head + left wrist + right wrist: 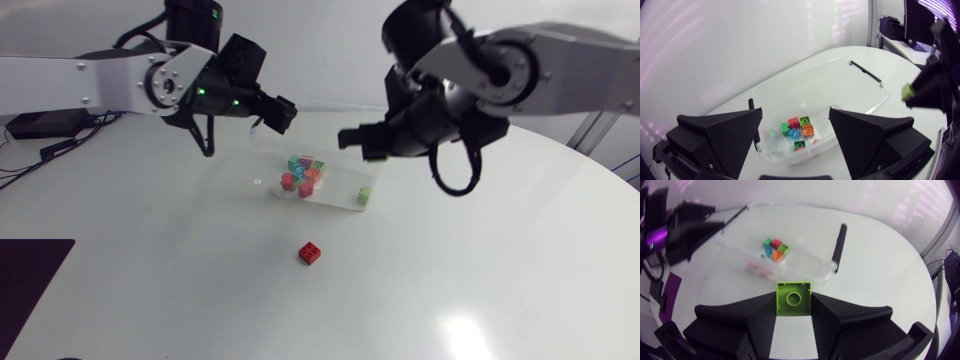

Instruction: Place the duplo bricks in the container

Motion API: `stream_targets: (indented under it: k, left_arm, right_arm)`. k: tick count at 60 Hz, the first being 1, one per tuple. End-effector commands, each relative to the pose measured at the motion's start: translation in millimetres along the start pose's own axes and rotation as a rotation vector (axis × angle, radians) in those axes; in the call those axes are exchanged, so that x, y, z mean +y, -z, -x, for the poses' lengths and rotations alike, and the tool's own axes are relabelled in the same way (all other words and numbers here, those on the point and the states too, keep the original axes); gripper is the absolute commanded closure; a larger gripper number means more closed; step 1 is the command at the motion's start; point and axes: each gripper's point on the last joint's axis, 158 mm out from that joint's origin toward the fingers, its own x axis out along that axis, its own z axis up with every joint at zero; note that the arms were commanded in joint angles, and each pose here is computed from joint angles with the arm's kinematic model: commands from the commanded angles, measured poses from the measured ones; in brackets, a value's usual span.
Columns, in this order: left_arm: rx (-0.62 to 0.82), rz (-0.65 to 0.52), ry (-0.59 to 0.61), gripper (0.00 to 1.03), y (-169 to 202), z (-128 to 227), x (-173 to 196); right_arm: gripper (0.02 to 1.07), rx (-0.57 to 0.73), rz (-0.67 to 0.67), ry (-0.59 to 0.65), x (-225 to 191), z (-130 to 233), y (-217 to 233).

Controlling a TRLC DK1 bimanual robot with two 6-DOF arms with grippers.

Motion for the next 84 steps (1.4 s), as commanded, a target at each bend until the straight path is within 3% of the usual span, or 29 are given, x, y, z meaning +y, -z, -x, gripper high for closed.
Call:
stream_targets:
  k: [1,7,18,21,27,33,44,64,77,80,82,84]
  left_arm:
    - [-0.004,-0.036,0.031,0.04,4.1,35.3,-16.2]
    - [0.068,-0.083,0.118,0.05,46.8,51.6,-44.0]
    - [0.200,-0.174,0.259,0.05,125.1,58.8,-103.2]
    - [0.229,-0.196,0.297,0.05,142.7,56.5,-120.2]
    - [0.260,-0.234,0.354,0.05,160.9,47.4,-146.2]
    - [0.286,-0.253,0.389,0.05,167.4,35.4,-161.6]
    - [0.360,-0.282,0.414,0.05,186.5,7.5,-176.0]
    - [0.439,-0.263,0.373,0.08,210.8,-15.6,-168.3]
    - [0.547,-0.247,0.387,0.35,234.9,-20.9,-170.1]
    - [0.556,-0.243,0.386,0.53,235.5,-23.3,-169.4]
    - [0.565,-0.234,0.383,0.72,236.9,-24.3,-168.8]
    - [0.567,-0.231,0.383,0.75,237.6,-24.8,-168.9]
  right_arm:
    - [0.76,-0.077,-0.013,0.003,-6.0,16.8,-33.7]
    - [0.76,-0.127,-0.028,-0.009,-2.1,18.9,-57.0]
    - [0.71,-0.151,-0.028,-0.012,9.7,-11.2,-77.4]
    - [0.54,-0.149,-0.018,0.006,11.0,-24.1,-79.4]
    - [0.07,-0.139,-0.007,0.029,8.6,-48.3,-84.8]
    - [0.06,-0.162,-0.013,0.034,2.6,-43.8,-95.7]
    - [0.06,-0.206,-0.004,0.029,-15.1,11.1,-89.9]
    - [0.06,-0.171,-0.025,0.026,-62.4,70.6,1.1]
    - [0.06,-0.141,-0.053,0.042,-83.4,81.6,44.7]
    - [0.06,-0.133,-0.064,0.043,-85.8,81.5,54.7]
    - [0.06,-0.125,-0.072,0.043,-87.5,80.3,63.3]
    - [0.06,-0.112,-0.079,0.046,-89.4,77.7,72.2]
